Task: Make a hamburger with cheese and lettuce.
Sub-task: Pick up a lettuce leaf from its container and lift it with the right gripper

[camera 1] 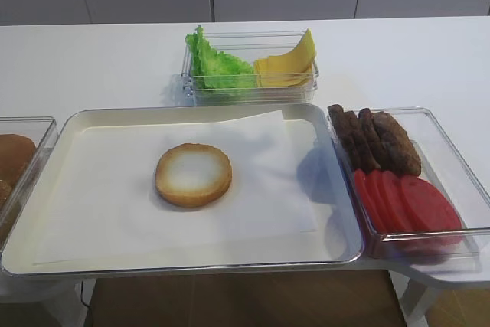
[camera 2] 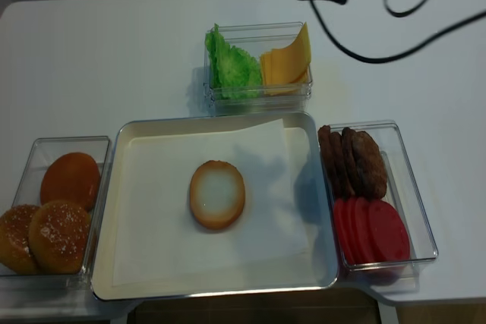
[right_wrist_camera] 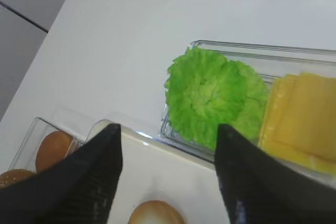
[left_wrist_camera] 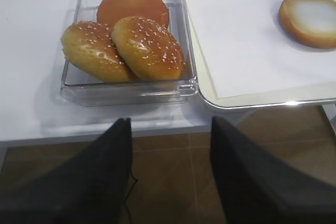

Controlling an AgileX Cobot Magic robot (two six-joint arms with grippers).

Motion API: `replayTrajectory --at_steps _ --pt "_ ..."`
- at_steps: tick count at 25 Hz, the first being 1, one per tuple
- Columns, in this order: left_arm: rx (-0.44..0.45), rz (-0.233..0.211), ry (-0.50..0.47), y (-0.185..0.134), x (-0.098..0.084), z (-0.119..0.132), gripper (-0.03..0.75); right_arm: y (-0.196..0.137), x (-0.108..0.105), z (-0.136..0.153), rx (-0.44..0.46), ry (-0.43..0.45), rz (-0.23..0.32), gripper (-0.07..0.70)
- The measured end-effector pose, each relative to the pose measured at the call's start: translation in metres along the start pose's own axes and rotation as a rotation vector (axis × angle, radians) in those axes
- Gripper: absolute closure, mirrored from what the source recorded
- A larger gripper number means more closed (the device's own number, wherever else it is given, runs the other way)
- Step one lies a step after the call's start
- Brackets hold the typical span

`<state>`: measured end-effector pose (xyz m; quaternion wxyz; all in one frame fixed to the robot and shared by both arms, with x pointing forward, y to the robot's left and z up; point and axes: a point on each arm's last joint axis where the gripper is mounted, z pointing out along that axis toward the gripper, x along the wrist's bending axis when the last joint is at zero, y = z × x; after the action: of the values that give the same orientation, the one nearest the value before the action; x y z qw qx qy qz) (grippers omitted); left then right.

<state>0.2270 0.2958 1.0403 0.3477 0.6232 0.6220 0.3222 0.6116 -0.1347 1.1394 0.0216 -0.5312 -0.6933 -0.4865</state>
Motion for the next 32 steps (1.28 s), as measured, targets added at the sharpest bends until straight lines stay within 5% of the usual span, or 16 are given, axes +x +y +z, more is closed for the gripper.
replayTrajectory --at_steps 10,32 --pt "0.0 0.0 0.0 0.0 0.0 0.0 0.354 0.012 -0.023 0.082 0.038 0.029 0.021 0.206" --pt "0.0 0.0 0.0 0.0 0.0 0.0 0.354 -0.012 -0.039 0.165 0.036 0.056 0.07 0.208"
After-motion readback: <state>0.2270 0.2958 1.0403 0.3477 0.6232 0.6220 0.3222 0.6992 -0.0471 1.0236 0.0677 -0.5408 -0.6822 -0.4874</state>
